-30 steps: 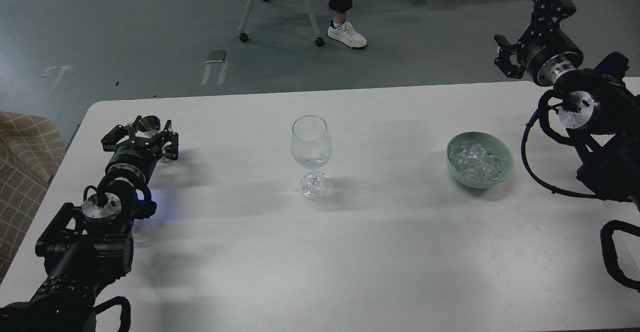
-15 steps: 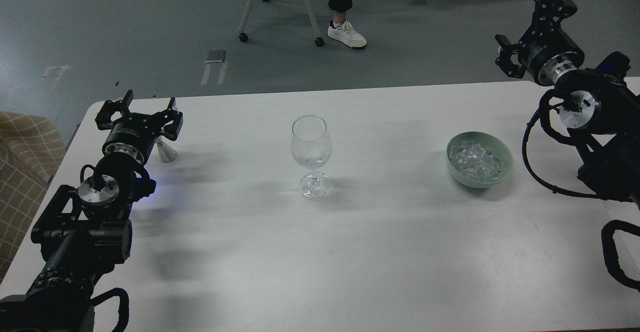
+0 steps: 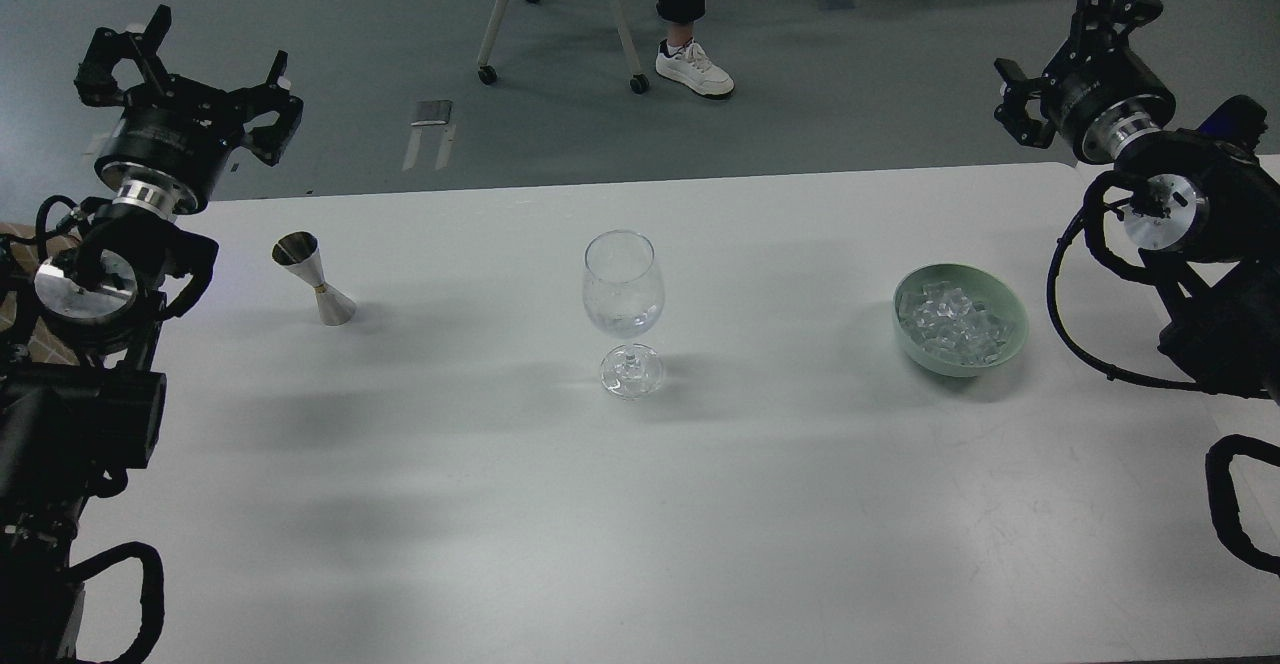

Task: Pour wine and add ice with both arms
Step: 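Raise the left gripper away from the jigger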

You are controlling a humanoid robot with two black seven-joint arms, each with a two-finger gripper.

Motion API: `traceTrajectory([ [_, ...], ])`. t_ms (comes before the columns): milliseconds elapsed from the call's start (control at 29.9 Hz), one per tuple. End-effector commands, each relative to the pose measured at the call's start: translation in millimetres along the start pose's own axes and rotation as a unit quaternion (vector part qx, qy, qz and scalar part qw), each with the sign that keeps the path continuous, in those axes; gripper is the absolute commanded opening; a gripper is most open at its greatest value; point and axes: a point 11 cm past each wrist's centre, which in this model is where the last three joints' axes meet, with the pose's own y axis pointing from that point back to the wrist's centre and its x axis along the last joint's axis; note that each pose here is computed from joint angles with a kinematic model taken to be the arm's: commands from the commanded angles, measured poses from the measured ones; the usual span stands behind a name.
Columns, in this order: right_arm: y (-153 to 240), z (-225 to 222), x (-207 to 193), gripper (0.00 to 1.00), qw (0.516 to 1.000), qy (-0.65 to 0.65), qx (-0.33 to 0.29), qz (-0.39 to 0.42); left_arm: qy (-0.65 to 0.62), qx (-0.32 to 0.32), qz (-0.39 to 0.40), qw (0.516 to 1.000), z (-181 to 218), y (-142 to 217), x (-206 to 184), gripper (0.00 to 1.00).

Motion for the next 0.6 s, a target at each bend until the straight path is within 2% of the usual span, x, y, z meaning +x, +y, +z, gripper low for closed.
traceTrajectory([
  [0,-2,-7,-10,1.00,1.000,0.005,0.007,-0.017,-0.054,0.028,-0.009,0.998,-6,-19,-21,0.98],
  [100,-3,-13,-14,1.00,1.000,0.014,0.013,-0.024,-0.073,0.042,0.002,0.996,-11,-30,-20,0.98],
  [201,0,-23,-12,1.00,0.998,0.049,0.021,-0.032,-0.133,0.085,0.009,0.987,-30,-38,-19,0.98],
  [334,6,-39,-7,1.00,0.987,0.155,0.017,-0.048,-0.185,0.119,0.011,0.975,-45,-37,-16,0.98],
  [501,14,-45,7,1.00,0.957,0.286,-0.006,-0.051,-0.185,0.106,0.041,0.976,-38,-39,-13,0.97],
  [568,15,-49,-2,1.00,0.936,0.347,-0.005,-0.066,-0.175,0.095,0.050,0.979,-34,-39,-12,0.97],
])
